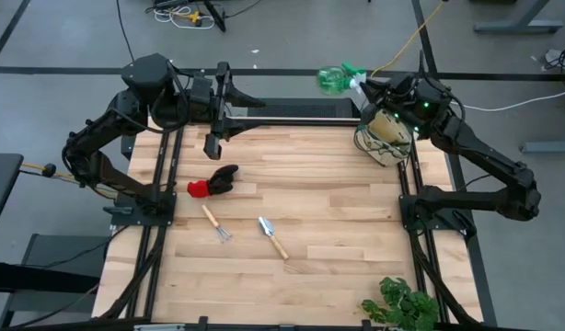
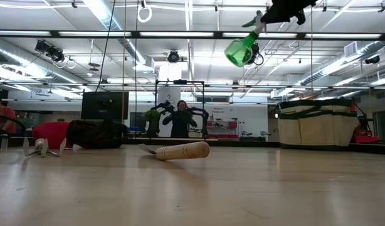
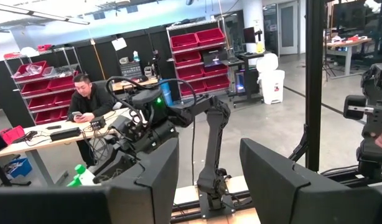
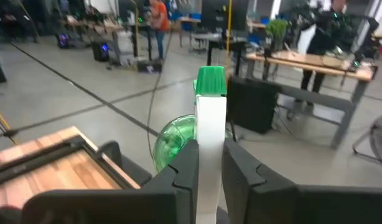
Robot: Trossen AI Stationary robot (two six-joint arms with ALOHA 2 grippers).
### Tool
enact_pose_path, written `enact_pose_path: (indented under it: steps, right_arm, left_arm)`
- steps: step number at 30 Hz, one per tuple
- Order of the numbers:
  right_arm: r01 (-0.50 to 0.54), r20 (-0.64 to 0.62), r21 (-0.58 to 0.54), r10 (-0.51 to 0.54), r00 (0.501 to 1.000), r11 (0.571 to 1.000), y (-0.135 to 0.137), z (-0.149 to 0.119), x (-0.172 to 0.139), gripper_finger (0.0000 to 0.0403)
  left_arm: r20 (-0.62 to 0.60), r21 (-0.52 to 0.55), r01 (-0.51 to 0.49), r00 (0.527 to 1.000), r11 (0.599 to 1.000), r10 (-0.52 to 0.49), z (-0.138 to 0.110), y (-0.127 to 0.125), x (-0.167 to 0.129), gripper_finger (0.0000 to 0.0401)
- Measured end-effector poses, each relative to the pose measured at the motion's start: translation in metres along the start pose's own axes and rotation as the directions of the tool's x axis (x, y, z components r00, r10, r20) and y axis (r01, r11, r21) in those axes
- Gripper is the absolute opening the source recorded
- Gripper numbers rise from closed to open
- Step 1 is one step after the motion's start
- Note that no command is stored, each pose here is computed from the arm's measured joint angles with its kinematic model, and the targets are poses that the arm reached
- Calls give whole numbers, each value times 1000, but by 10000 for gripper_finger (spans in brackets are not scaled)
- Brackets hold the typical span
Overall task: Pick & Place Garden tools in Gardening bag
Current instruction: Put the green spray bottle into the gardening bag
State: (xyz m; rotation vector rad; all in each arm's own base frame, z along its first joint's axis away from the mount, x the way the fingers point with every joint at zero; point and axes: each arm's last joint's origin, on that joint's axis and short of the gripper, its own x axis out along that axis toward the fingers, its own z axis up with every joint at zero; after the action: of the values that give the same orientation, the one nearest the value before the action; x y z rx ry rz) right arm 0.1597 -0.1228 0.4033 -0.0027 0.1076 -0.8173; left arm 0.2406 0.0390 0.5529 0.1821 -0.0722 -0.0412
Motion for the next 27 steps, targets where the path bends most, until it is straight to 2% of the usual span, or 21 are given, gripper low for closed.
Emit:
enact_pose_path:
  steps: [10, 19, 23, 27]
  right_arm:
    - [14, 14, 47, -15, 1000, 999, -5, 6, -21, 47]
    - [196, -148, -43, -200, 969, 980, -15, 24, -45, 47]
    - [231, -214, -80, -243, 946, 970, -18, 26, -54, 47]
    - [225, -281, -109, -247, 927, 968, -19, 21, -58, 47]
  left_arm:
    - [0, -1, 0, 1000, 1000, 0, 0, 0, 0, 177]
    - [-1, -8, 2, 1000, 1000, -2, 0, 0, 0, 177]
    - [-2, -8, 2, 1000, 1000, -2, 0, 0, 0, 177]
    - [-2, -8, 2, 1000, 1000, -2, 0, 0, 0, 177]
